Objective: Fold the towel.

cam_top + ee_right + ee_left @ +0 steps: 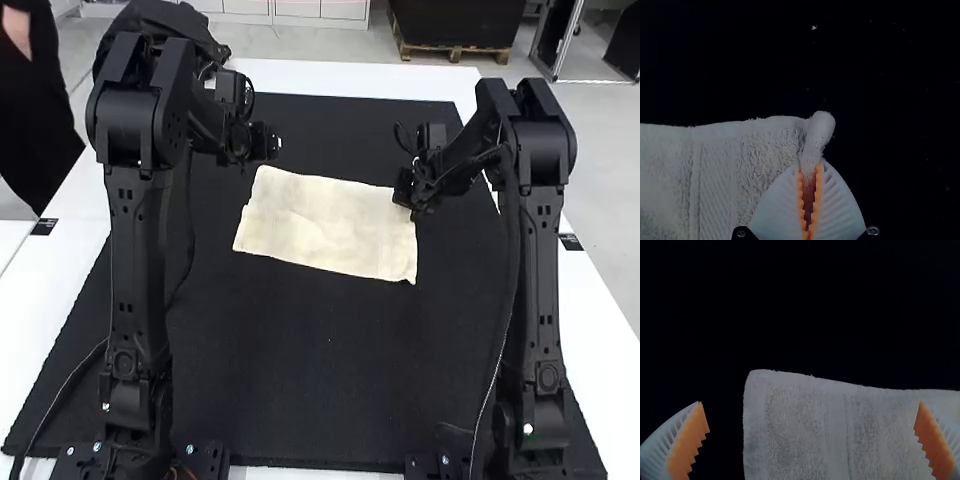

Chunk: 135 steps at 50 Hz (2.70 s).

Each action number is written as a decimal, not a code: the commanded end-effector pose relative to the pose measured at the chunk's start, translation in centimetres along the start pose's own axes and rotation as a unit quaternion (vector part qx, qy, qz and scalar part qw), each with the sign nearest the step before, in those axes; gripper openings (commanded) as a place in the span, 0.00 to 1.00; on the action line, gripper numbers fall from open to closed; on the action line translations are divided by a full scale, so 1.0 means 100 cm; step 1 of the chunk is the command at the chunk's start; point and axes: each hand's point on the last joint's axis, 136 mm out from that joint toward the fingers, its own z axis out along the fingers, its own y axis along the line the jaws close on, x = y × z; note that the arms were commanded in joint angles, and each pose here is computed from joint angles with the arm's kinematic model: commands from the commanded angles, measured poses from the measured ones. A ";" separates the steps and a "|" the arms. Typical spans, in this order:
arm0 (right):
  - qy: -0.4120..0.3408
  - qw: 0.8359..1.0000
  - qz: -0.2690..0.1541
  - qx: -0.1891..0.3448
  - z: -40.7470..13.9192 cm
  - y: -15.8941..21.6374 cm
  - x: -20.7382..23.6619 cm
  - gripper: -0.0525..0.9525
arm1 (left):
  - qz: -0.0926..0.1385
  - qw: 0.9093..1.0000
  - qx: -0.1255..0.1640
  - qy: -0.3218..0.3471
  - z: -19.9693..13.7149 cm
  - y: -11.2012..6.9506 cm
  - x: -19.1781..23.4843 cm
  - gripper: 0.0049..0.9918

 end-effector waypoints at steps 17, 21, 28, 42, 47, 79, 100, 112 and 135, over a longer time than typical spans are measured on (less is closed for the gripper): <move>0.082 0.995 -0.006 -0.054 0.012 0.027 0.068 0.05 | -0.018 0.998 0.039 0.036 0.024 0.016 0.022 0.98; 0.083 0.995 -0.005 -0.053 0.011 0.027 0.070 0.05 | -0.023 0.998 0.035 0.043 0.032 0.022 0.027 0.98; 0.081 0.995 -0.004 -0.054 0.007 0.027 0.067 0.05 | -0.029 0.997 0.027 0.066 0.044 0.033 0.037 0.98; 0.071 0.996 -0.002 -0.054 0.003 0.022 0.062 0.05 | -0.032 0.994 0.030 0.099 0.041 0.032 0.049 0.98; 0.069 0.996 0.000 -0.053 0.002 0.020 0.060 0.05 | -0.030 0.994 0.033 0.096 0.037 0.027 0.043 0.98; 0.070 0.996 0.001 -0.054 -0.004 0.019 0.062 0.05 | -0.011 0.997 0.052 0.056 0.037 -0.001 0.017 0.98; 0.072 0.996 0.000 -0.059 -0.008 0.022 0.063 0.05 | -0.011 0.998 0.047 0.044 0.049 0.001 0.015 0.98; 0.073 0.995 -0.001 -0.062 -0.010 0.022 0.063 0.05 | -0.012 0.998 0.041 0.039 0.059 0.005 0.010 0.98; 0.073 0.995 -0.001 -0.064 -0.011 0.023 0.063 0.05 | -0.019 0.998 0.029 0.056 0.075 0.015 0.029 0.98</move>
